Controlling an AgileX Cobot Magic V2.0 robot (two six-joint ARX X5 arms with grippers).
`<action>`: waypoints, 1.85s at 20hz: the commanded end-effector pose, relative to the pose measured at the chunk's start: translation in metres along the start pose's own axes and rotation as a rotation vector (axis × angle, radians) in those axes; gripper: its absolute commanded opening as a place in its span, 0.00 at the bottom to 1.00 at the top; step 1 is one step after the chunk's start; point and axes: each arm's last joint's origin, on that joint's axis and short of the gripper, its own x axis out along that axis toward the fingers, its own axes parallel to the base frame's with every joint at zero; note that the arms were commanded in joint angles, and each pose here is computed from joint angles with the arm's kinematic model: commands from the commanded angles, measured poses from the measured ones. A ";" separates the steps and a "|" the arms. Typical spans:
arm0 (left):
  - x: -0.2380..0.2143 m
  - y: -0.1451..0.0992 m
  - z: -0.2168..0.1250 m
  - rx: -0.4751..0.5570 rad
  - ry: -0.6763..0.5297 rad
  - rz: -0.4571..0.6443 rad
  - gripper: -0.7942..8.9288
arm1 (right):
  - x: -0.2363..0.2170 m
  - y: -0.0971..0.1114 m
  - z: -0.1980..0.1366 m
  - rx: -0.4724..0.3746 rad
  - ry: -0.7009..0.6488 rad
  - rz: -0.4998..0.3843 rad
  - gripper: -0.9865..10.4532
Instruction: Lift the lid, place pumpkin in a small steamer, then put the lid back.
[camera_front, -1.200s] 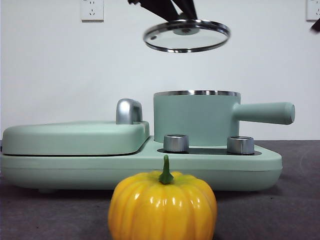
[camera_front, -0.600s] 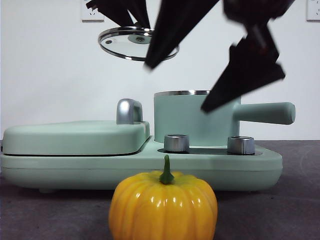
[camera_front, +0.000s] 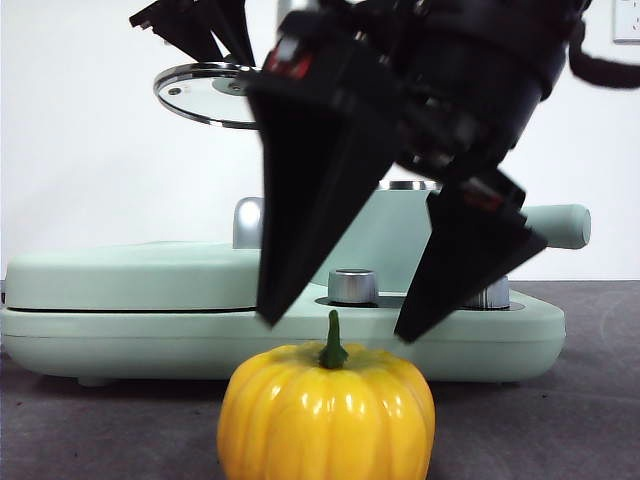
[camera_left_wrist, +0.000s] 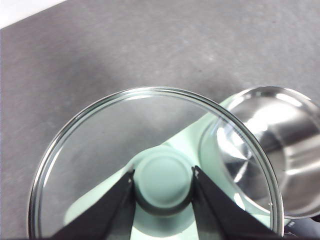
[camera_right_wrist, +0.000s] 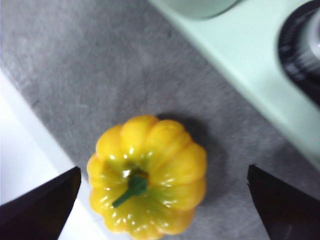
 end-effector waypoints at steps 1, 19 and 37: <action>-0.016 0.003 0.008 0.024 -0.070 0.013 0.14 | 0.011 0.011 0.003 -0.016 0.020 0.014 0.60; -0.025 0.037 0.002 -0.033 -0.072 0.085 0.10 | -0.007 0.023 0.048 -0.069 0.100 -0.107 0.30; -0.028 0.051 -0.001 -0.061 -0.071 0.113 0.10 | -0.051 -0.132 0.183 0.140 0.069 -0.315 0.34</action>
